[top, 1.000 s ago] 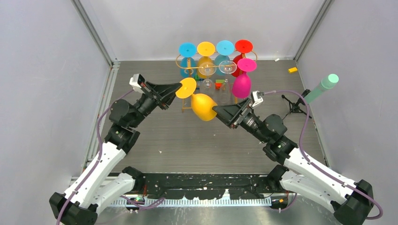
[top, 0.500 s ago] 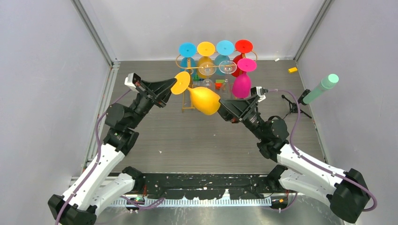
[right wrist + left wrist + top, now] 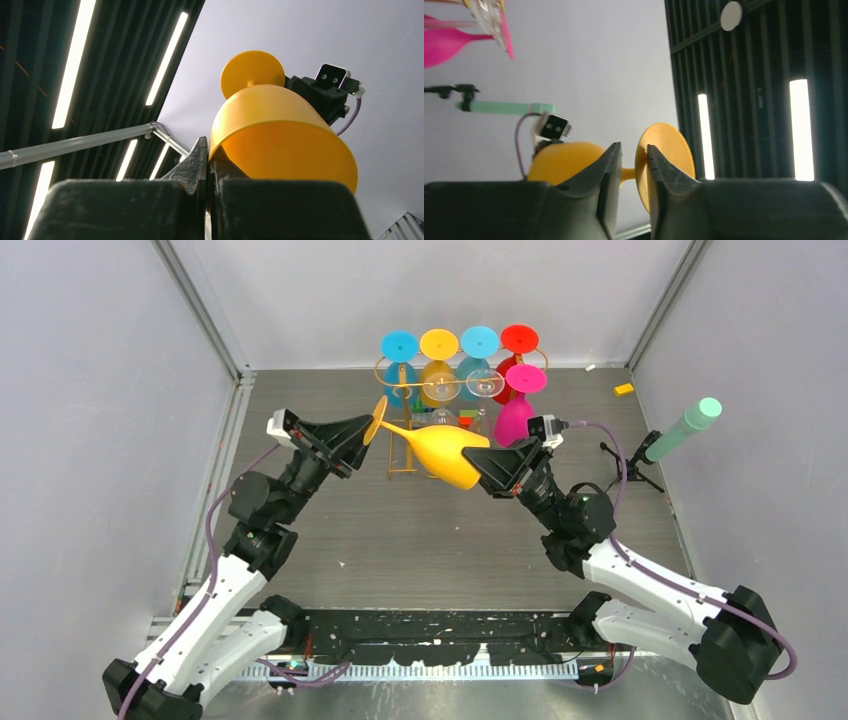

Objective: Take the wine glass off the wine glass rack

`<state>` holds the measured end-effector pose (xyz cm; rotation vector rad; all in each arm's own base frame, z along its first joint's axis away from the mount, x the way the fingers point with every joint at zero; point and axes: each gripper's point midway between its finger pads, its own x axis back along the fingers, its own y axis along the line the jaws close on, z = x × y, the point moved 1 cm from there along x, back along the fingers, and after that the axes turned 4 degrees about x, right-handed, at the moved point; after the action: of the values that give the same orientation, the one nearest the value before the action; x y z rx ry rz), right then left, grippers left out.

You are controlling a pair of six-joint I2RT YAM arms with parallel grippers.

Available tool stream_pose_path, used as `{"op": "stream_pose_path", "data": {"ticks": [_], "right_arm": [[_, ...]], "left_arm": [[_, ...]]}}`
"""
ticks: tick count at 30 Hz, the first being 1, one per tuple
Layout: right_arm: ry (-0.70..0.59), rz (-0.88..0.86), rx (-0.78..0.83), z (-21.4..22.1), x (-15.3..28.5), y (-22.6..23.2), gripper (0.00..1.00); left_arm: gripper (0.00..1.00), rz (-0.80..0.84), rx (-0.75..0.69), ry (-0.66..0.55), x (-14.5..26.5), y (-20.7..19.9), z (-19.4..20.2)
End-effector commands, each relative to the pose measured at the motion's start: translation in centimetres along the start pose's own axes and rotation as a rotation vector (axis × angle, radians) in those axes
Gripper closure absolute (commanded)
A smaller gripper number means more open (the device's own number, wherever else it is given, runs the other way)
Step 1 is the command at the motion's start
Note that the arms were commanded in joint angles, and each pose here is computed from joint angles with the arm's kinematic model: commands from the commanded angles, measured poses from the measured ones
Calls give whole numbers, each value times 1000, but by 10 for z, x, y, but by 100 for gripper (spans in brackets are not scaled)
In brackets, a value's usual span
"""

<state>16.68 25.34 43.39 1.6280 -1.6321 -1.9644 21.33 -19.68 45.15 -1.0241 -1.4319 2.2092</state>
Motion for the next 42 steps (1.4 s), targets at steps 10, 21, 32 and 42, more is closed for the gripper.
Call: {"op": "stream_pose_path", "data": {"ticks": [10,21,32,42], "right_arm": [[3,50,173,-2,-4,30,100],[149,847,670,-32,77,-25,100],[379,1633,840,-69,182,-71,100],[261,2007,945,-106,216,-91,100]], "left_arm": [[0,-114,-302,-121,38,24,-14],[0,-390,-868,-452,119,39,-78],[0,-631,-1250,-399,137,31,-94],[0,-698,-1333,-366,132,41,-104]]}}
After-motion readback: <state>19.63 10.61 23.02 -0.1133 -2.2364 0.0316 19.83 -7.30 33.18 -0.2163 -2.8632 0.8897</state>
